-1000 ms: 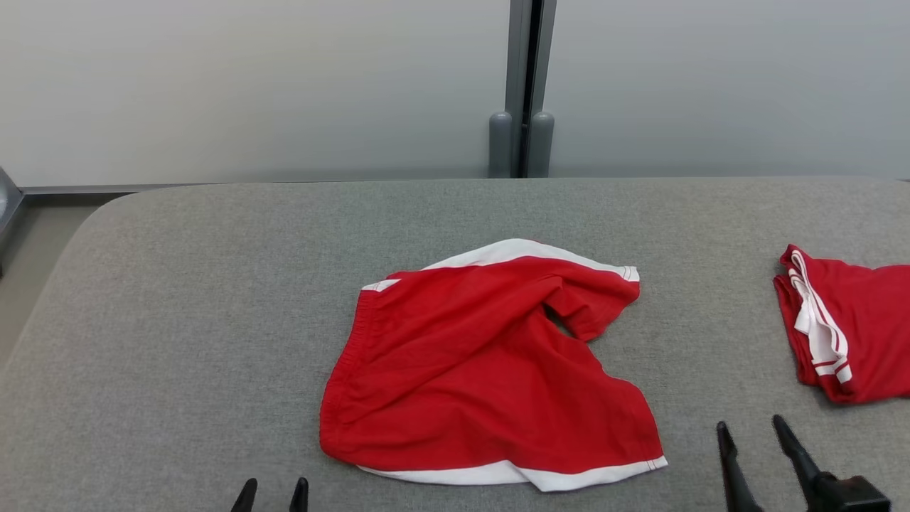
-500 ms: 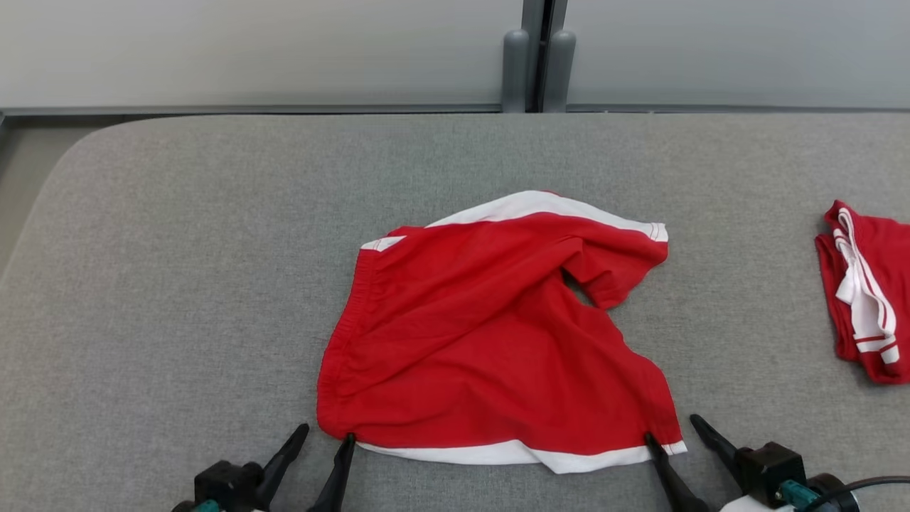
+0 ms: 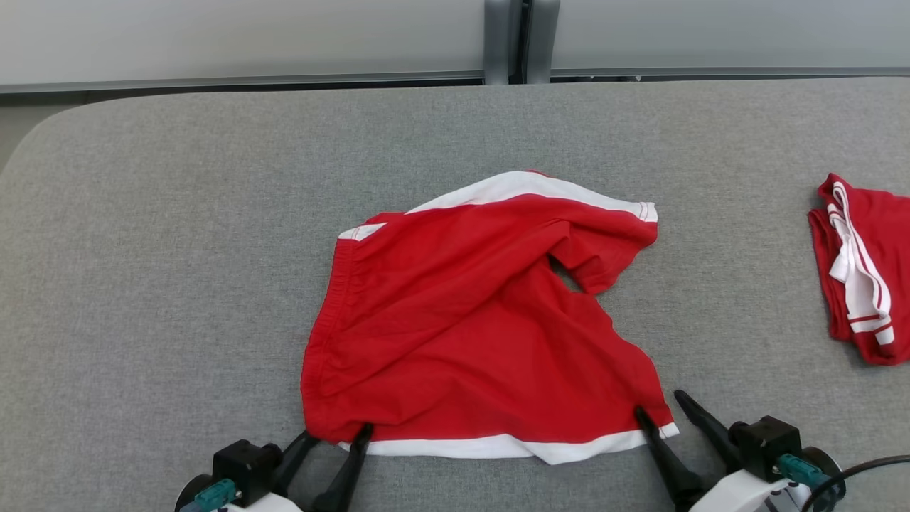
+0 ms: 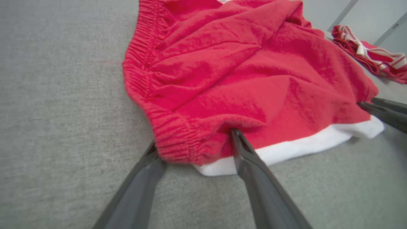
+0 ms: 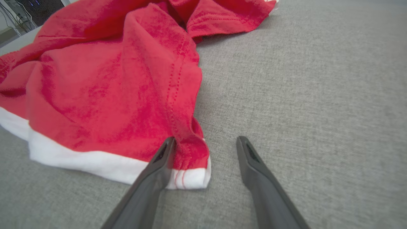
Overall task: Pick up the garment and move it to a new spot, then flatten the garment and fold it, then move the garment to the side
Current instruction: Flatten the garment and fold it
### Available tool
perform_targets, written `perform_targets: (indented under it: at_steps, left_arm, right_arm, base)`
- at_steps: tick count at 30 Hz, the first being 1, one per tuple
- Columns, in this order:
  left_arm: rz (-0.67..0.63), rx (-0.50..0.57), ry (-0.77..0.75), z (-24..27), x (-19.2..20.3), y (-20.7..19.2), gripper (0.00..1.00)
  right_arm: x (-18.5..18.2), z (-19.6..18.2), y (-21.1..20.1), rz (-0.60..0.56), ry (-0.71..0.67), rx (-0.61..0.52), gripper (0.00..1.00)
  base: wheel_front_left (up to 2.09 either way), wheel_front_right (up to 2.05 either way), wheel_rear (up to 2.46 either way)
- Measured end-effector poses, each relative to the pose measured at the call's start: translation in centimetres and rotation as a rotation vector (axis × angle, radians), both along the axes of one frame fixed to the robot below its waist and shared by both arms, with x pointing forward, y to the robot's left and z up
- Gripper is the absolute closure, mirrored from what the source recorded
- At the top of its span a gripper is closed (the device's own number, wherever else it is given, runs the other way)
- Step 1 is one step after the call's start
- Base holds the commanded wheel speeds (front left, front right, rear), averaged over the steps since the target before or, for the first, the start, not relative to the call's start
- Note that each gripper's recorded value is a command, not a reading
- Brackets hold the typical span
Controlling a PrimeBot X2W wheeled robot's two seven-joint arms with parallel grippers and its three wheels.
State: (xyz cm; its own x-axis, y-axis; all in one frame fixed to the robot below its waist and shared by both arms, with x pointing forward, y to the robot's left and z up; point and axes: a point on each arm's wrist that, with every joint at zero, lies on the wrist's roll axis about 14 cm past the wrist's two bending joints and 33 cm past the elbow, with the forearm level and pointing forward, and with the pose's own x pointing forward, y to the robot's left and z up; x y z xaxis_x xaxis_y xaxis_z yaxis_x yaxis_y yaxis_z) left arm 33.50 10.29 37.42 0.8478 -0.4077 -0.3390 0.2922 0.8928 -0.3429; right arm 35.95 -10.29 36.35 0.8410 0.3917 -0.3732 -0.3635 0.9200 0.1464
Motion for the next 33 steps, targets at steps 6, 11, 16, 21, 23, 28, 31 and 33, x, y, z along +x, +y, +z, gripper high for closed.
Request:
perform_targets:
  at_steps: [6,11,16,21,23,28,31,33]
  left_arm:
    - [-0.028,-0.037,0.020,0.2,-0.8,-0.3,1.00]
    - [-0.071,-0.100,-0.041,3.4,-0.5,-0.6,1.00]
    - [-0.172,-0.133,-0.220,11.8,2.7,-1.9,1.00]
    - [-0.284,-0.140,-0.392,20.8,7.7,-3.7,1.00]
    - [-0.313,-0.149,-0.425,23.2,10.5,-4.5,1.00]
    - [-0.313,-0.098,-0.410,25.0,19.1,-5.2,1.00]
    - [-0.256,-0.120,-0.397,25.8,24.9,-5.1,1.00]
    - [-0.201,-0.143,-0.422,26.6,28.4,-4.7,1.00]
  right_arm:
    - [-0.2,1.7,0.7,-0.045,0.021,0.152,1.00]
    - [1.6,7.8,-1.7,-0.111,-0.087,0.329,1.00]
    - [3.9,15.4,-5.0,-0.103,-0.228,0.424,1.00]
    - [8.8,23.1,-8.3,-0.094,-0.404,0.456,1.00]
    - [11.3,25.1,-9.1,-0.093,-0.449,0.453,1.00]
    - [19.0,29.3,-10.3,-0.102,-0.548,0.436,1.00]
    - [24.1,30.5,-9.7,-0.115,-0.576,0.438,1.00]
    - [27.3,31.1,-8.7,-0.115,-0.583,0.486,1.00]
  base:
    - [0.00,0.00,0.00]
    - [0.00,0.00,0.00]
    - [0.00,0.00,0.00]
    - [0.00,0.00,0.00]
    - [0.00,0.00,0.00]
    - [0.00,0.00,0.00]
    - [0.00,0.00,0.00]
    - [0.00,0.00,0.00]
